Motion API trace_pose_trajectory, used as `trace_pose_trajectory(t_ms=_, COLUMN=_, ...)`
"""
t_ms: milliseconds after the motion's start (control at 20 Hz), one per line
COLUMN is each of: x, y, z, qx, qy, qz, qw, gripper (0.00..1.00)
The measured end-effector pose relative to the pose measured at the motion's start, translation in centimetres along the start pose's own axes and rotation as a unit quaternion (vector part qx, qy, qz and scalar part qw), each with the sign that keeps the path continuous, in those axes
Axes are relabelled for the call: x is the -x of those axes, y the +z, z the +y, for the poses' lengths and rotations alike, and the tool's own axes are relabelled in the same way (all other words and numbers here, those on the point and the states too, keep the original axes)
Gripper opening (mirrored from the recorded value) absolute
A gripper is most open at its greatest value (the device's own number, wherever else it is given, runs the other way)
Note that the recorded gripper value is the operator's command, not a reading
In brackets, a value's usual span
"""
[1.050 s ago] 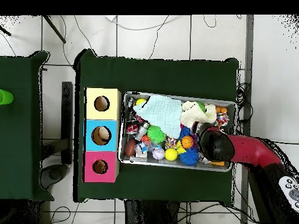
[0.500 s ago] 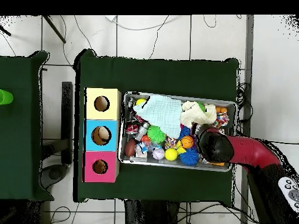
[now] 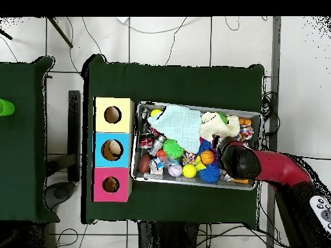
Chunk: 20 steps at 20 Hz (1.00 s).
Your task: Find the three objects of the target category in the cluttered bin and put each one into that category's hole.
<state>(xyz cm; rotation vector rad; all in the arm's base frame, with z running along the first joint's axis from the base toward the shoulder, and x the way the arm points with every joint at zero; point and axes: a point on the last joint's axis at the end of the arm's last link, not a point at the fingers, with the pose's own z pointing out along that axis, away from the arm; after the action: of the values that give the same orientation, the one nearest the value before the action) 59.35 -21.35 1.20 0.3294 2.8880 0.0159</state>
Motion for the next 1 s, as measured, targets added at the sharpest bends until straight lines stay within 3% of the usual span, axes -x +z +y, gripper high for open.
trace_pose_trajectory(t_ms=250, x=0.4, y=1.5, z=-0.2, qx=0.016, qy=0.015, qz=0.008, qw=0.9997, gripper=1.0)
trace_pose_trajectory(t_ms=400, x=0.2, y=2.0, z=-0.1, qx=0.02, qy=0.022, qz=0.035, qw=0.999, gripper=1.0)
trace_pose_trajectory(t_ms=650, x=0.6, y=1.6, z=0.0, qx=0.02, qy=0.027, qz=0.08, qw=0.9962, gripper=1.0)
trace_pose_trajectory(t_ms=1000, x=2.1, y=1.1, z=0.3, qx=0.022, qy=0.027, qz=0.096, qw=0.9948, gripper=1.0)
